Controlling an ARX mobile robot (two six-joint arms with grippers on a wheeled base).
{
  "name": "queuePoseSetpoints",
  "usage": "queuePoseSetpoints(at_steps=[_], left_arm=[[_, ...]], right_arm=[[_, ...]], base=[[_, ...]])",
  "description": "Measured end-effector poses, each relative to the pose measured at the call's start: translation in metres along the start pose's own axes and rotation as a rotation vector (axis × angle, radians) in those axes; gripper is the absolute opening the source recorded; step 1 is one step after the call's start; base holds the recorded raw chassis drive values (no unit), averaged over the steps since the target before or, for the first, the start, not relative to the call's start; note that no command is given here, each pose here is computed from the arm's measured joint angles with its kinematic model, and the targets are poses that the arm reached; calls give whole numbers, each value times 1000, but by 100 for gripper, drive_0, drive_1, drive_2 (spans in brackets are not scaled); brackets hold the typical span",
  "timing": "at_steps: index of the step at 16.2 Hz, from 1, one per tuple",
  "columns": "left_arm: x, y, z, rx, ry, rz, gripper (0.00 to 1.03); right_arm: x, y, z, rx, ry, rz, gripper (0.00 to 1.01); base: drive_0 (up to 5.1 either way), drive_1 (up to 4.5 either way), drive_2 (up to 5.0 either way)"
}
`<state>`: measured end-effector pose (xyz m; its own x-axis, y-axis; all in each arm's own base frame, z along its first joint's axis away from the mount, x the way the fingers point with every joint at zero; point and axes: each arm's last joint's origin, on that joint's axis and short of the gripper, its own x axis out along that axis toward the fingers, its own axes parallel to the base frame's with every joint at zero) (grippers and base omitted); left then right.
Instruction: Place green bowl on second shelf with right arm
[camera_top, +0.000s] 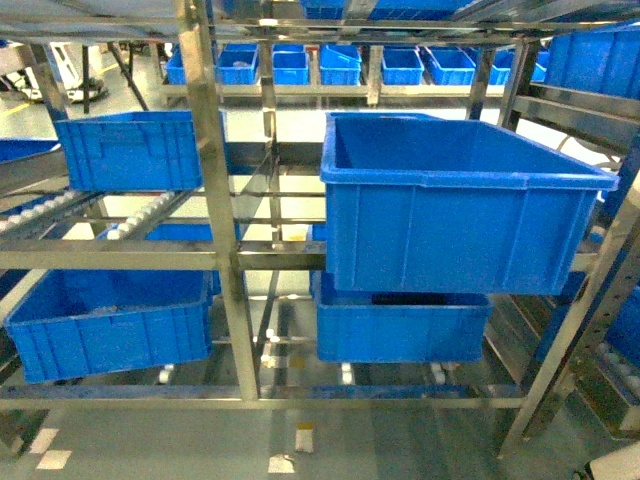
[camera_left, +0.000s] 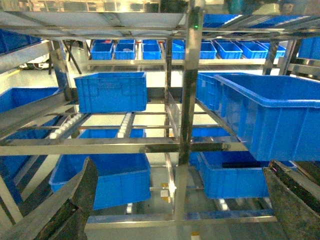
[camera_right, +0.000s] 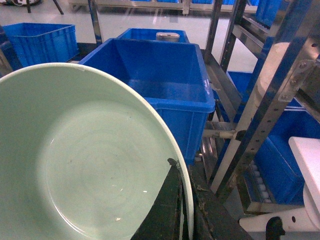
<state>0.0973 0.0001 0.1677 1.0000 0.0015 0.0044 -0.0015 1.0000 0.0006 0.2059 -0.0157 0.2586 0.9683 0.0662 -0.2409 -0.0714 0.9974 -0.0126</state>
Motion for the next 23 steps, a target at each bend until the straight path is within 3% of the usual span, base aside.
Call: queuePoseSetpoints(at_steps=[17,23], left_arm=[[0,0,0,0,1,-2,98],[0,0,0,0,1,-2,98]], right_arm=[[-1,1,0,-2,-2,4,2],[0,0,0,-2,-1,-1,2]], base=[[-505,232,232],[-3,385,-391]])
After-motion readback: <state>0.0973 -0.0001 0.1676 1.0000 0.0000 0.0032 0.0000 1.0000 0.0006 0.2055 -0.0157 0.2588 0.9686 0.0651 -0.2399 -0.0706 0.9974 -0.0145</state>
